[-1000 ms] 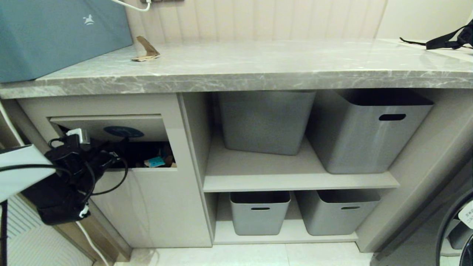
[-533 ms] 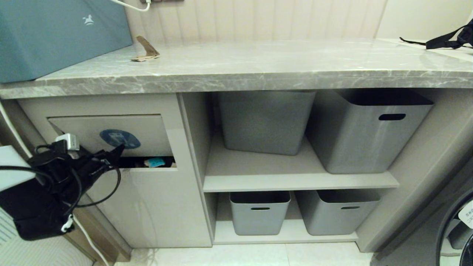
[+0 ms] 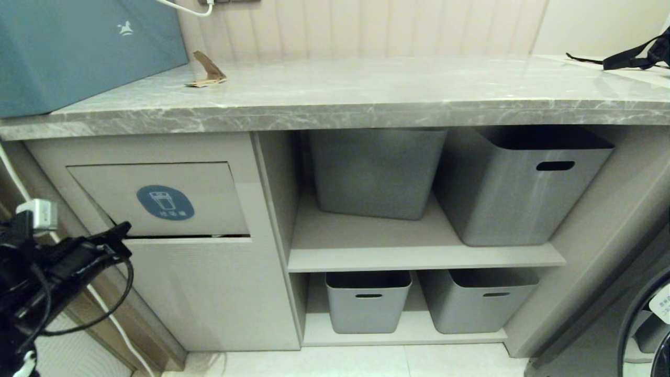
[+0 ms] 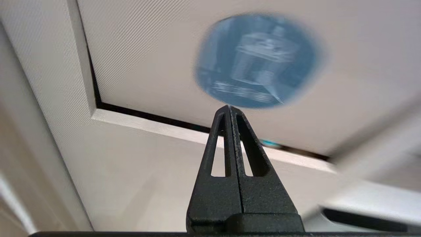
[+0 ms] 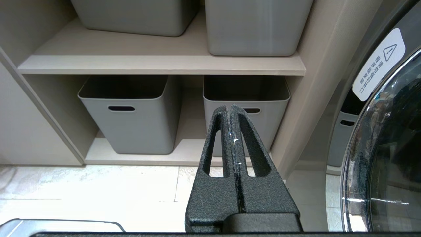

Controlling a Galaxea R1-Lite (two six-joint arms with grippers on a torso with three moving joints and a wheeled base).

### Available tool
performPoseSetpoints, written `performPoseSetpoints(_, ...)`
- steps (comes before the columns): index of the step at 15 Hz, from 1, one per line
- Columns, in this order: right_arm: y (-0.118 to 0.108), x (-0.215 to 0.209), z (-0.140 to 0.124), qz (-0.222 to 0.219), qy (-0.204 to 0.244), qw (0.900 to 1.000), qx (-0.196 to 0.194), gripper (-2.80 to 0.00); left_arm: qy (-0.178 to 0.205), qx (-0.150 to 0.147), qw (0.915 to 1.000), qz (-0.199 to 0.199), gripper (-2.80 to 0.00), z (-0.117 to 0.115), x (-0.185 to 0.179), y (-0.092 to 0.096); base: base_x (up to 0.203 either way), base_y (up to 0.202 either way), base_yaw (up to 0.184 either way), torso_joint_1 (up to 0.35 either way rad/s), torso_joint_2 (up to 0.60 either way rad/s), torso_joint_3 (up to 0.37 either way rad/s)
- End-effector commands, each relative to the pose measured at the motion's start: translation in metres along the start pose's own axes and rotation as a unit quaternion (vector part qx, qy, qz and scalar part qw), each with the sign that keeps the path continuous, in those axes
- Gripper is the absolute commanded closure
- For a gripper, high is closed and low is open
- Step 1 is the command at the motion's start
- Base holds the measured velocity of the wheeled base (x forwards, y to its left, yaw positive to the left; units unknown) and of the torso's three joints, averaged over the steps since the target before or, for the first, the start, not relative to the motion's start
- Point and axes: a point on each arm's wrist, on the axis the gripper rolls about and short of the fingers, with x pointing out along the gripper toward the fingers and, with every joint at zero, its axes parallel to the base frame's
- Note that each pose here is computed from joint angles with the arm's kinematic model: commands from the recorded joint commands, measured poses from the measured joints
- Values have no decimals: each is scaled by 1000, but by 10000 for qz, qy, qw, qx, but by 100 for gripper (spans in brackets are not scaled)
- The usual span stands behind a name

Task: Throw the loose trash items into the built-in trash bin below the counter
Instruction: Put the garbage in the trash can, then pick up the garbage

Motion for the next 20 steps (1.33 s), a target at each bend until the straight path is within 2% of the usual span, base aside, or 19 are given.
performPoseSetpoints(1,0,0,0,2,-7,10000,-2,0,-476,166,9986,-142,0,26,-34,-15,0,0,0,0,0,0)
performPoseSetpoints(3,0,0,0,2,-7,10000,-2,0,-906,447,9945,-288,0,45,-61,-27,0,0,0,0,0,0)
performPoseSetpoints(5,0,0,0,2,-7,10000,-2,0,-1369,753,9865,-495,0,63,-86,-39,0,0,0,0,0,0)
performPoseSetpoints(7,0,0,0,2,-7,10000,-2,0,-1619,1026,9796,-607,0,73,-105,-48,0,0,0,0,0,0)
performPoseSetpoints(9,0,0,0,2,-7,10000,-2,0,-1697,1202,9751,-765,0,80,-120,-54,0,0,0,0,0,0)
performPoseSetpoints(11,0,0,0,2,-7,10000,-2,0,-1591,1488,9690,-1164,0,80,-133,-60,0,0,0,0,0,0)
performPoseSetpoints(12,0,0,0,2,-7,10000,-2,0,-1473,1523,9695,-1229,0,76,-139,-61,0,0,0,0,0,0)
performPoseSetpoints(14,0,0,0,2,-7,10000,-2,0,-1127,1436,9756,-1220,0,66,-147,-61,0,0,0,0,0,0)
performPoseSetpoints(20,0,0,0,2,-23,10000,-38,0,-729,1384,9806,-1181,0,49,-188,-68,0,0,0,7,-34,-24)
